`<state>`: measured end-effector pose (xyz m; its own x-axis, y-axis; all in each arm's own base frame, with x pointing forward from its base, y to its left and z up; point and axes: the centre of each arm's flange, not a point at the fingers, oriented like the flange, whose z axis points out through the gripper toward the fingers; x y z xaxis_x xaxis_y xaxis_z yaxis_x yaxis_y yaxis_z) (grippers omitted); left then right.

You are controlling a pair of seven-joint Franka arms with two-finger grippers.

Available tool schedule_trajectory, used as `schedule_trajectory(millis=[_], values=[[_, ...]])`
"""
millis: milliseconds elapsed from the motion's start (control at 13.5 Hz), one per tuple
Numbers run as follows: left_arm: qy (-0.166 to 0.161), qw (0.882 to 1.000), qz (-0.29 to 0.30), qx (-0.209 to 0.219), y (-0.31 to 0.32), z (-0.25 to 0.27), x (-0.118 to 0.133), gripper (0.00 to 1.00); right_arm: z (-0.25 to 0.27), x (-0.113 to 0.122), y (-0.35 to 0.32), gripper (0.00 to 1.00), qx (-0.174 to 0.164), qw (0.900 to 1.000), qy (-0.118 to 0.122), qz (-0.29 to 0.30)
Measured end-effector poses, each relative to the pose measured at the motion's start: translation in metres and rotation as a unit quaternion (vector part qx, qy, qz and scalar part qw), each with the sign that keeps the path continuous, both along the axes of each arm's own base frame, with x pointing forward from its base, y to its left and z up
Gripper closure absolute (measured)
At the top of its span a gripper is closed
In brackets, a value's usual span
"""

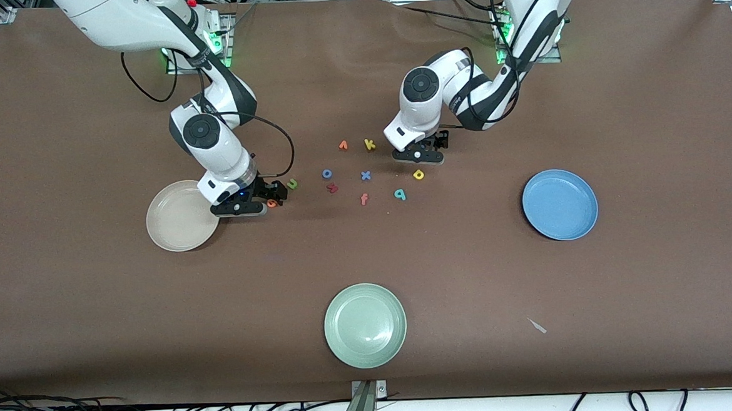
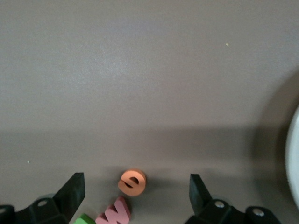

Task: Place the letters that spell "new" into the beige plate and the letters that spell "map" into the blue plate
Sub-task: 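Grasp the orange letter with the right gripper while the left grasps blue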

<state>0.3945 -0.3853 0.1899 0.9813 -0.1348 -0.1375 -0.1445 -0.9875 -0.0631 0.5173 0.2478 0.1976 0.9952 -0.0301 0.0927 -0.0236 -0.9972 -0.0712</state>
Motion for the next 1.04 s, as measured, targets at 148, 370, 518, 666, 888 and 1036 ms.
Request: schedule_trajectory(millis=[148, 370, 518, 666, 888, 1036], values=[[0.005, 1.000, -0.004, 0.001, -0.003, -0.005, -0.005, 0.09, -0.005, 0.002, 0.001, 0.00, 0.001, 1.000, 0.003, 0.000], [0.006, 1.000, -0.021, 0.007, -0.005, -0.013, -0.010, 0.21, -0.014, 0.001, 0.002, 0.03, 0.002, 1.000, 0.006, 0.002], [0.011, 1.000, -0.024, 0.009, -0.005, -0.019, -0.012, 0.27, -0.019, -0.001, 0.002, 0.07, 0.002, 1.000, 0.008, 0.005], [0.014, 0.999, -0.032, 0.008, -0.005, -0.022, -0.013, 0.34, -0.021, -0.002, 0.003, 0.14, 0.002, 1.000, 0.010, 0.006], [0.013, 0.999, -0.045, 0.004, -0.006, -0.020, -0.011, 0.50, -0.022, -0.003, 0.005, 0.30, 0.002, 1.000, 0.010, 0.009], [0.013, 0.999, -0.053, 0.002, -0.006, -0.019, -0.011, 0.58, -0.023, -0.003, 0.005, 0.40, 0.001, 1.000, 0.010, 0.010]])
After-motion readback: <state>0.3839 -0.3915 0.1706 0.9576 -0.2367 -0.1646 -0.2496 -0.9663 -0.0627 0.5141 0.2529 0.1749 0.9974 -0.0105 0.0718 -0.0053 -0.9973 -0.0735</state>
